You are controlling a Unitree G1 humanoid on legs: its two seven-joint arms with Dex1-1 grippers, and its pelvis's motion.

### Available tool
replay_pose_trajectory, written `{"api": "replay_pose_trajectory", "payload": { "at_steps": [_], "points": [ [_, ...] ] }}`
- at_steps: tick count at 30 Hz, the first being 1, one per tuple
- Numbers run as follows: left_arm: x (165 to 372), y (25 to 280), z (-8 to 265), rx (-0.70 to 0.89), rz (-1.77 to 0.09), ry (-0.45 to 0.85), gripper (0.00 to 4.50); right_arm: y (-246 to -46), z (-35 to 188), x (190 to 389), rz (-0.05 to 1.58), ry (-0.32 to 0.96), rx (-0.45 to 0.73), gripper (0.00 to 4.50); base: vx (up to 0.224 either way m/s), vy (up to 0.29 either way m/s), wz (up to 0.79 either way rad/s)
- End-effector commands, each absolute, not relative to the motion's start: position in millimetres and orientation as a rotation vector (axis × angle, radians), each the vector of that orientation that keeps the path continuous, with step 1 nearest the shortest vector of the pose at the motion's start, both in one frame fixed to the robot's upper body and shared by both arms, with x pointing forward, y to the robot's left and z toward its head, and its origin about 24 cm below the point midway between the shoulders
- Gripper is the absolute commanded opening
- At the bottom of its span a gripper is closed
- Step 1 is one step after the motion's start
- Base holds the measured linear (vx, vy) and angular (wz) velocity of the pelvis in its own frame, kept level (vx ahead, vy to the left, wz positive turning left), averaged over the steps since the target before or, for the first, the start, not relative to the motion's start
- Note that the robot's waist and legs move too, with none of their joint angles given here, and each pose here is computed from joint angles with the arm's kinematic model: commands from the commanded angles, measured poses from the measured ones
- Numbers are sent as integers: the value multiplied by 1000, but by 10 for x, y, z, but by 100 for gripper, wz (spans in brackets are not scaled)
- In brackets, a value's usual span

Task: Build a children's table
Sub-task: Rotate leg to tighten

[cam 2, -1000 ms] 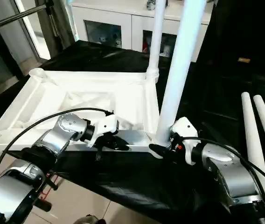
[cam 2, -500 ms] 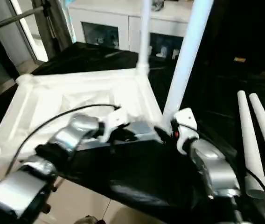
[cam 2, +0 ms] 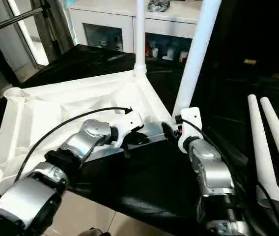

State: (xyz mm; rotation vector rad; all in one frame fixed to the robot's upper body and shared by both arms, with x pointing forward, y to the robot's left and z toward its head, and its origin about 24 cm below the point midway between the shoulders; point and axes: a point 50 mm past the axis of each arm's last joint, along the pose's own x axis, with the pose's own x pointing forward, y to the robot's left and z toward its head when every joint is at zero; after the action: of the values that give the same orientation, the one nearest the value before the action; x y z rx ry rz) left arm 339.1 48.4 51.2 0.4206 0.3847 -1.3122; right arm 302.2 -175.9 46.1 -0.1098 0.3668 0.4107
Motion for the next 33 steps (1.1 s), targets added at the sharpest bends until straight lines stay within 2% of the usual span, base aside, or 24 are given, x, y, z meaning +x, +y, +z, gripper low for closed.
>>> {"api": "replay_pose_trajectory", "payload": {
  "at_steps": [1,4,12,18,23,29,30,32,33],
  "points": [
    [3332,364,646,438,-1449,288,0,-1572,415,2946,573,390,-90,370,0,0,0],
    [3292,554,638,456,-1525,302,0,-1708,491,2815,759,376,-178,370,0,0,0],
    [3264,686,650,467,-1579,319,0,-1844,571,2700,907,390,-185,370,0,0,0],
    [3249,722,651,469,-1595,322,0,-1866,595,2673,950,383,-170,307,0,0,0],
    [3242,701,641,454,-1590,321,0,-1826,558,2621,965,396,-127,275,0,0,0],
    [3378,543,654,392,-1406,313,0,-1814,383,2718,717,439,-96,272,0,0,0],
    [3434,482,664,385,-1330,311,0,-1814,328,2786,603,448,-81,272,0,0,0],
    [3488,411,676,377,-1251,312,0,-1815,276,2853,483,462,-62,272,0,0,0],
    [3533,308,703,358,-1177,305,0,-1818,236,2927,359,474,-34,272,0,0,0]
  ]
}}
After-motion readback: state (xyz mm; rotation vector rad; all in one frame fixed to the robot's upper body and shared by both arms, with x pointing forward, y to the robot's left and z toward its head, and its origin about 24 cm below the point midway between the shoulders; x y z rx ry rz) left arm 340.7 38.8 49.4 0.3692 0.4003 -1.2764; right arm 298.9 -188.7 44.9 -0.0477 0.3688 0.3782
